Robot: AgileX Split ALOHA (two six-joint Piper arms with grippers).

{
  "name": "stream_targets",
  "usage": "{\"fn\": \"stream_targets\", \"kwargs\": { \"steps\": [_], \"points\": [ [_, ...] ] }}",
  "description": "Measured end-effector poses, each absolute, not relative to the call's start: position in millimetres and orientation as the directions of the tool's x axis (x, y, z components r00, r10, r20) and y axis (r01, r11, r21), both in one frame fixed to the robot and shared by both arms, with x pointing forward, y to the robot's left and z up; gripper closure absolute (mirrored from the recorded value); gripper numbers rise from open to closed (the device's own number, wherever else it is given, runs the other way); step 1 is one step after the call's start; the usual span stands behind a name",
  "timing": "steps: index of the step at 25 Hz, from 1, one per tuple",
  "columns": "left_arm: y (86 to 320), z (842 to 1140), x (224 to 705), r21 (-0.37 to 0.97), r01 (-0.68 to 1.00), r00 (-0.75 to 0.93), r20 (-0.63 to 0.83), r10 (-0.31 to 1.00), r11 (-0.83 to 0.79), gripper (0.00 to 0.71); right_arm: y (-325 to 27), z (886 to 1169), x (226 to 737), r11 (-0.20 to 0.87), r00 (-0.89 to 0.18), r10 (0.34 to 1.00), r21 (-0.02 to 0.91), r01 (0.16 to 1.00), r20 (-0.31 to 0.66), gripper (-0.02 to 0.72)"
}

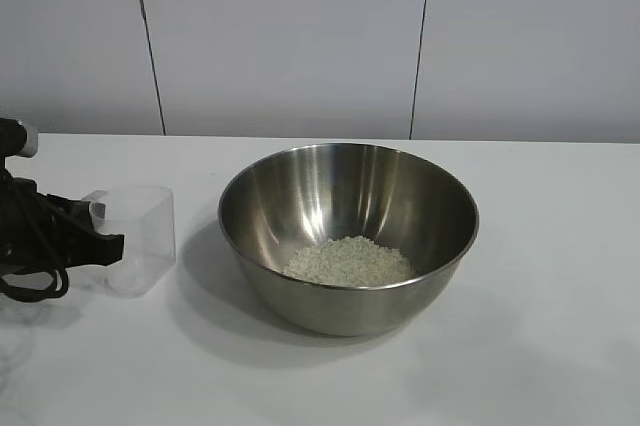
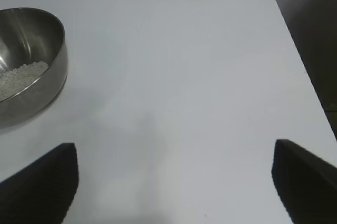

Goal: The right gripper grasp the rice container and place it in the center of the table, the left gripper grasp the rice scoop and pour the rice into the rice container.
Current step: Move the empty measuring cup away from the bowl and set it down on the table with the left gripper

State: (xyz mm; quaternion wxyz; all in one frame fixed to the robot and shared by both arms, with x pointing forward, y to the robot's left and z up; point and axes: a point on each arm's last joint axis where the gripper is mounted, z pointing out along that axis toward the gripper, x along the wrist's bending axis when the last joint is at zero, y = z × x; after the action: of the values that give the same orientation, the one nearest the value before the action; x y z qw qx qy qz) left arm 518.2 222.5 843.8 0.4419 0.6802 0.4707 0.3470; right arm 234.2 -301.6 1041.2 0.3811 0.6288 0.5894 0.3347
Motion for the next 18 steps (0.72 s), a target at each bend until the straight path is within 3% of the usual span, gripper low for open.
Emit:
{"fn": "stream_targets", "kwargs": {
  "steps": [9,18],
  "points": [
    [223,844,518,0.929,0.332,0.316,0.055,0.947,-0.165,0.338,-302,1041,234,-0.015,0.081,0.996,0.874,0.486,-0.028,0.009],
    [229,835,495,0.897,0.401,0.32,0.05,0.946,-0.183,0.287,-302,1041,234,-0.015,0.081,0.996,0.874,0.485,-0.028,0.009]
  ]
}}
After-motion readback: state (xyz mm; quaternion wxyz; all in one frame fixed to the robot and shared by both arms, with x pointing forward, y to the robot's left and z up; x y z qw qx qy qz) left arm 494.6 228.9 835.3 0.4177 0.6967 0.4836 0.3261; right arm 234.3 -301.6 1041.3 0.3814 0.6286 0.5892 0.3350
